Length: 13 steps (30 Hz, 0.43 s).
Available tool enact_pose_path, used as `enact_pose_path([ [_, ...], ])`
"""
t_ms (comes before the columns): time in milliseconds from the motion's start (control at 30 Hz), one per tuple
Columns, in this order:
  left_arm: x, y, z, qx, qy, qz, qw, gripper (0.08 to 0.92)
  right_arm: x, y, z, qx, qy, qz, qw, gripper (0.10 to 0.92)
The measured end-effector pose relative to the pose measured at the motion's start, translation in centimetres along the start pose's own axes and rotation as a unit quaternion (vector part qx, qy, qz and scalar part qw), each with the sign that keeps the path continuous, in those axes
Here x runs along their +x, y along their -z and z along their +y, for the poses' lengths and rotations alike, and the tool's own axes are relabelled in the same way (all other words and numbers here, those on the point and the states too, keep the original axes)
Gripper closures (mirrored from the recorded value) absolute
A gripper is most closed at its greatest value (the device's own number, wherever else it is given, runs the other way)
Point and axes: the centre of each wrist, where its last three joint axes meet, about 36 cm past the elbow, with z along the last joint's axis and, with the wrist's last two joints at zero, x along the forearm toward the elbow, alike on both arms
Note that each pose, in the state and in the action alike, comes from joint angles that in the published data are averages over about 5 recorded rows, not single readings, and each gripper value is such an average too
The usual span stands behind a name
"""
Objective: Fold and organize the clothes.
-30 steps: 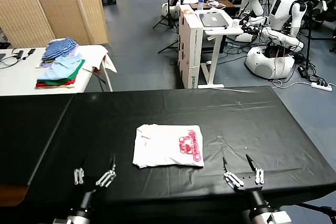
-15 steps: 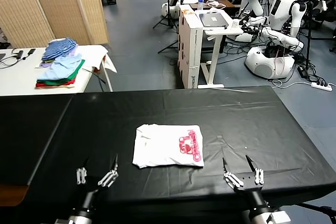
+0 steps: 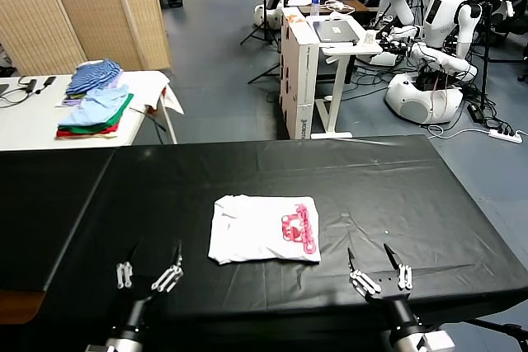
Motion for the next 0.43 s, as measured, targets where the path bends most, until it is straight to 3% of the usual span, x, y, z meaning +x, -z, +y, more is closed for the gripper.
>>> enact_pose_path([
  [433, -0.49, -0.18, -0.15, -0.016, -0.009, -0.004, 1.000, 0.092, 0.15, 0.22, 0.06, 0.007, 0.002, 0.001, 1.000, 0.115],
])
